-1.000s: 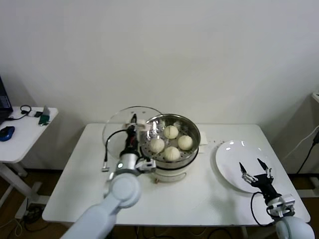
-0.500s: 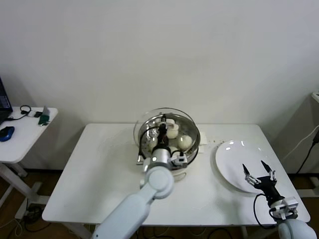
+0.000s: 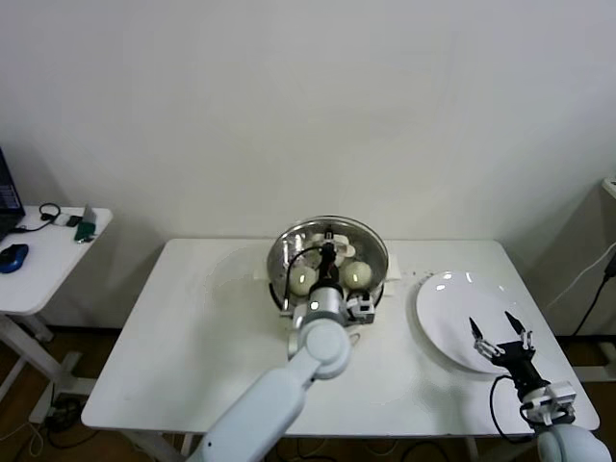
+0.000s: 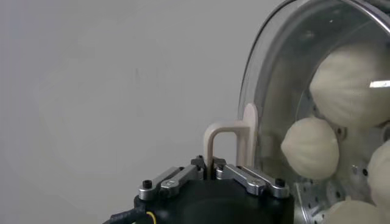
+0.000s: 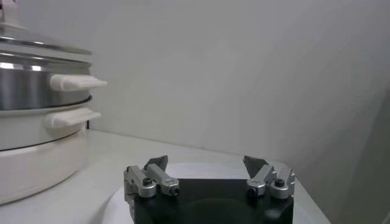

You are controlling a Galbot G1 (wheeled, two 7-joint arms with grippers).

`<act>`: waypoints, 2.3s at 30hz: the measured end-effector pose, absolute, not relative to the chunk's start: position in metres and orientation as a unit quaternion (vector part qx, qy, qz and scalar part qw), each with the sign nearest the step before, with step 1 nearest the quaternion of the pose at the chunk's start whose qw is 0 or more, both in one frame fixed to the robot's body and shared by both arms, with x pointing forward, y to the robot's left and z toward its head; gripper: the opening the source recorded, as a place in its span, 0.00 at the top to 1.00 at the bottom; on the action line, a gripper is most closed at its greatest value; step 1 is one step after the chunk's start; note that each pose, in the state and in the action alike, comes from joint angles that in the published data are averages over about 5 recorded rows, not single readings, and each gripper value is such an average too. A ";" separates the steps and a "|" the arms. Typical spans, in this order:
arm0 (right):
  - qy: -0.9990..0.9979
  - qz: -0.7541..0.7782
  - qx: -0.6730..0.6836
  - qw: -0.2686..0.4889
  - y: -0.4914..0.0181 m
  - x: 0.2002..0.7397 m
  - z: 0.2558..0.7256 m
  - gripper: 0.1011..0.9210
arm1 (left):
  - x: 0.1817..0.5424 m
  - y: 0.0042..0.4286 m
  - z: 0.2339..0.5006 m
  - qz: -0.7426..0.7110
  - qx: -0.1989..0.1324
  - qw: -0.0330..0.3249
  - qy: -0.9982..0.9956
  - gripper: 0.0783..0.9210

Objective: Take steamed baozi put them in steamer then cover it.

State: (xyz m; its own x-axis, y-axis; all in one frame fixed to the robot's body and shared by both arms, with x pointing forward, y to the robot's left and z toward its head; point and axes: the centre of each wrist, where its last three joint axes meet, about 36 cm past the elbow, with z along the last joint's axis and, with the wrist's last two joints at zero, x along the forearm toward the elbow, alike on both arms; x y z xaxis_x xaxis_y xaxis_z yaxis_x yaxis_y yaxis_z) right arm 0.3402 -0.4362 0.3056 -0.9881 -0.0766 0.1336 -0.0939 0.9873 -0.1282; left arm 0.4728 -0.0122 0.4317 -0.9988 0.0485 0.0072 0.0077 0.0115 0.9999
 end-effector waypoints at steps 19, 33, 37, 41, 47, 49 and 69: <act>-0.995 0.068 0.041 0.064 -0.439 0.339 0.304 0.12 | 0.480 -0.009 0.420 0.707 0.023 0.006 0.707 0.92; -0.995 0.069 0.041 0.064 -0.439 0.339 0.304 0.12 | 0.482 -0.005 0.414 0.706 0.022 0.005 0.708 0.92; -0.995 0.069 0.041 0.064 -0.439 0.339 0.304 0.12 | 0.481 -0.001 0.414 0.705 0.023 0.006 0.709 0.91; -0.995 0.070 0.041 0.064 -0.440 0.339 0.304 0.12 | 0.479 0.003 0.416 0.702 0.024 0.006 0.711 0.83; -0.994 0.070 0.041 0.066 -0.441 0.339 0.303 0.12 | 0.470 0.010 0.421 0.696 0.025 0.011 0.717 0.61; -0.994 0.071 0.041 0.066 -0.441 0.340 0.303 0.12 | 0.466 0.012 0.424 0.693 0.027 0.013 0.720 0.54; -0.993 0.080 0.035 0.079 -0.442 0.346 0.310 0.12 | 0.400 0.069 0.459 0.624 0.044 0.021 0.780 0.12</act>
